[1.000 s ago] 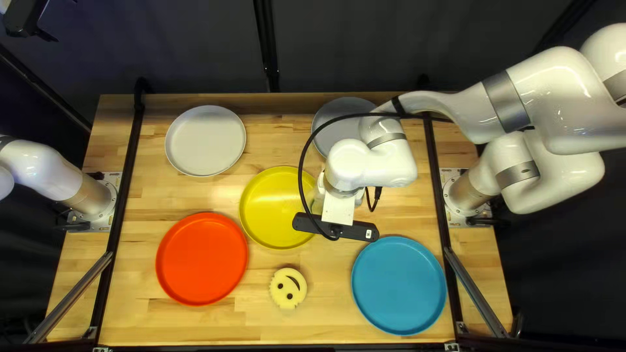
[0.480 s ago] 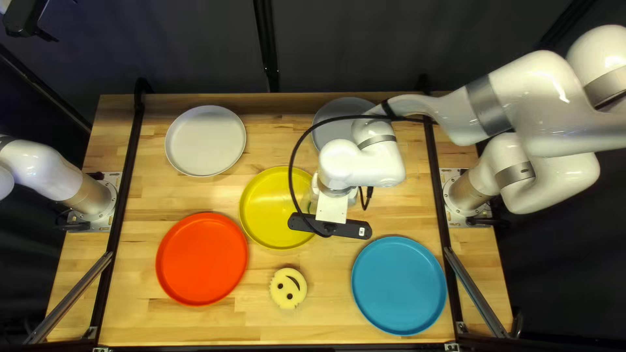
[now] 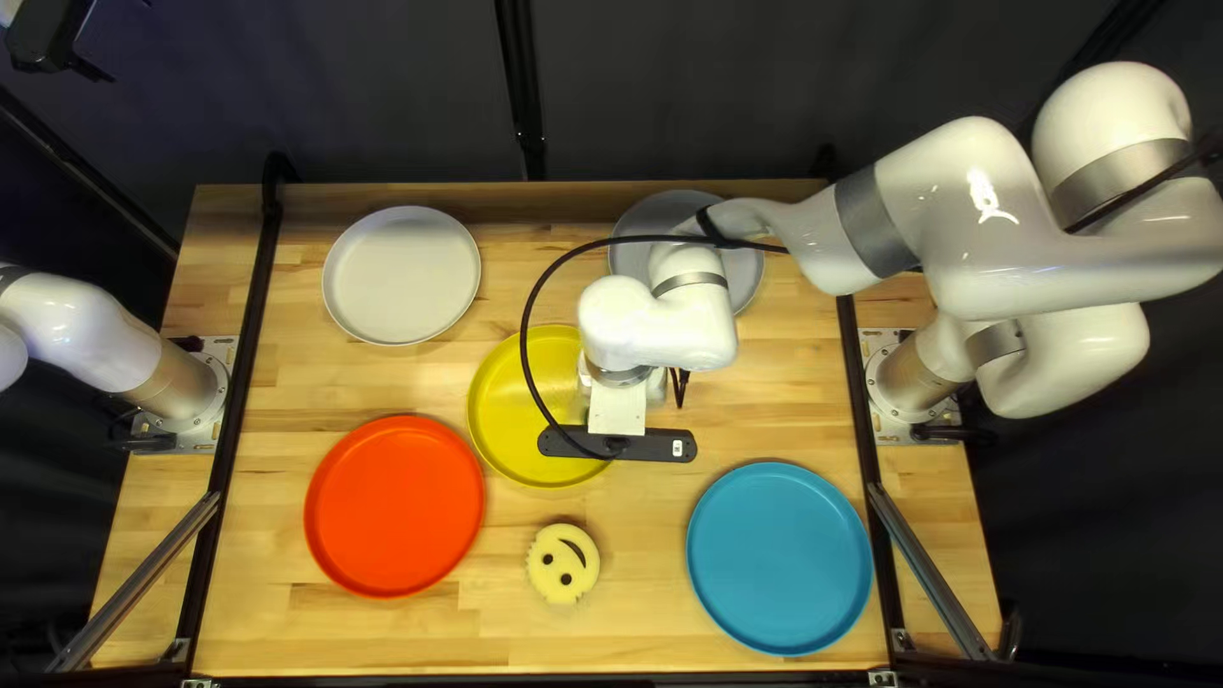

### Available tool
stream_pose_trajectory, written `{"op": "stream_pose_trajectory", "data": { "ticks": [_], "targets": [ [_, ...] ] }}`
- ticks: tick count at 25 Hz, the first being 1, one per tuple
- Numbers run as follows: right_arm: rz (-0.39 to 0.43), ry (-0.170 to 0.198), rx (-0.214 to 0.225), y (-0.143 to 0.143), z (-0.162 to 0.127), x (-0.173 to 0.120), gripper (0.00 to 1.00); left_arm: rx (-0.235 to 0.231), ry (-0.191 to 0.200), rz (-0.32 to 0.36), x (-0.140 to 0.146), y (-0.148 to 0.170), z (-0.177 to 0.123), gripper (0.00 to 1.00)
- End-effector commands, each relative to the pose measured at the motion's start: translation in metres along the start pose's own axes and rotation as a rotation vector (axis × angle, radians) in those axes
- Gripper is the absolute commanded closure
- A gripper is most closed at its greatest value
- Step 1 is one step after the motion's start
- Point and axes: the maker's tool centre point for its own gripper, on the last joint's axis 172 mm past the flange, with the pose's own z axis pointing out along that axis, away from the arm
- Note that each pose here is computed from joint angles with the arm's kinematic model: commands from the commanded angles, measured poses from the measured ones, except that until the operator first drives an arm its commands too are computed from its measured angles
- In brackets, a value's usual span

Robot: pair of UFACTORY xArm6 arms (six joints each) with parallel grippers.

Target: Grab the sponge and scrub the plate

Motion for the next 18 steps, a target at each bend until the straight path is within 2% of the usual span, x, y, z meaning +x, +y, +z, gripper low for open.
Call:
{"op": "stream_pose_trajectory", "data": {
  "ticks": [1,10,18],
  "targets": [
    [-0.008,-0.011,0.015,0.004,0.004,0.002,1.0,0.0,0.0,0.0,0.0,0.0,0.0,0.0],
    [-0.028,-0.024,0.049,0.008,0.013,0.007,1.0,0.0,0.0,0.0,0.0,0.0,0.0,0.0],
    [-0.045,-0.023,0.056,0.02,0.015,0.007,1.0,0.0,0.0,0.0,0.0,0.0,0.0,0.0]
  ]
}}
